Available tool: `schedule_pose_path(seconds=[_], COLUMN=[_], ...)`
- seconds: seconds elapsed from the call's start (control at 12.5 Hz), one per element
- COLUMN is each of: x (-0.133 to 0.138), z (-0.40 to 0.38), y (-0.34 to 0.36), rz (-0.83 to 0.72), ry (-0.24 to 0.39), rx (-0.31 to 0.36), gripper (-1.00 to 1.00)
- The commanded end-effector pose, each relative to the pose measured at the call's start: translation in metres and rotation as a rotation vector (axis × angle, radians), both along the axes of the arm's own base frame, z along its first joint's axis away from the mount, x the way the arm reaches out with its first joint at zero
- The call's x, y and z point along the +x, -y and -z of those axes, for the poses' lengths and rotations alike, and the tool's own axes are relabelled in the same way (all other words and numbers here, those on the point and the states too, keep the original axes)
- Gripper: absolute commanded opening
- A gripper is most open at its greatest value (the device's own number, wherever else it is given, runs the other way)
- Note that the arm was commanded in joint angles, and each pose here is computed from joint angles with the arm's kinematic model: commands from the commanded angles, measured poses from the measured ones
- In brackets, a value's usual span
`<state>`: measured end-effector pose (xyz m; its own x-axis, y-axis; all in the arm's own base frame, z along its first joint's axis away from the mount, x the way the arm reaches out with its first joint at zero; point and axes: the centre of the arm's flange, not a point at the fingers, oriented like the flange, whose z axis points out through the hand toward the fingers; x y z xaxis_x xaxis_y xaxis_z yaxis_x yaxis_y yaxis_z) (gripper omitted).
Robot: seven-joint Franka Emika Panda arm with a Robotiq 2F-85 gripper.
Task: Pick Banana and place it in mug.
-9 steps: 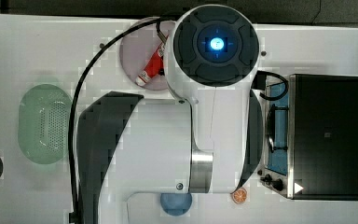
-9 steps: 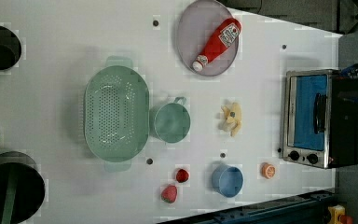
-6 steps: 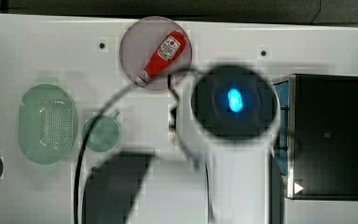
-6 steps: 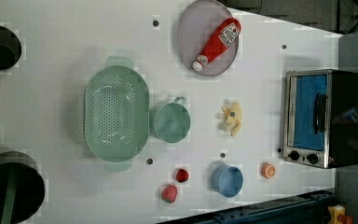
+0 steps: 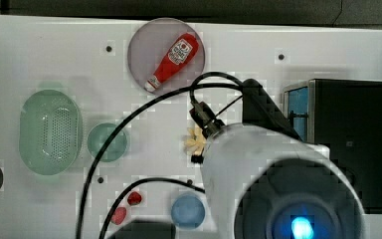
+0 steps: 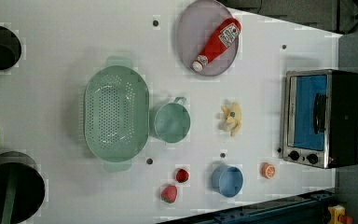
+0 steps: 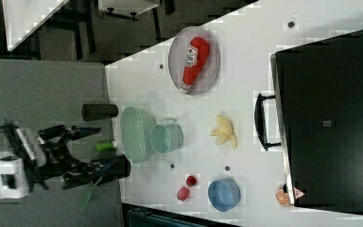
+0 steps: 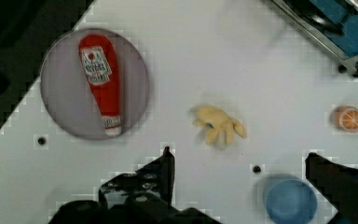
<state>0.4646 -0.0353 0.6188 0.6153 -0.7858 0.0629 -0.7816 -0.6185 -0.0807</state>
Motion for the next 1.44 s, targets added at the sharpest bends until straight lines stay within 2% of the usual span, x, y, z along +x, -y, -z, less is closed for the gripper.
schedule_pose_path(seconds=[0.08,0.24,0.48,0.96,1.44], x=[0.017,0.020,0.019,0.004,0.006], z=[0.128,0.174,0.240,0.361,0.439], y=[-0.007,-0.007,-0.005,-0.003,-0.007], rz=[-0.061,-0.117,-0.124,-0.120,-0.133], ry=[-0.192,-0.169,-0.136,-0.153,-0.123], rx=[0.001,-0.002,-0.007,-0.014,-0.027], gripper=[1.00,1.00,1.00,1.00,1.00])
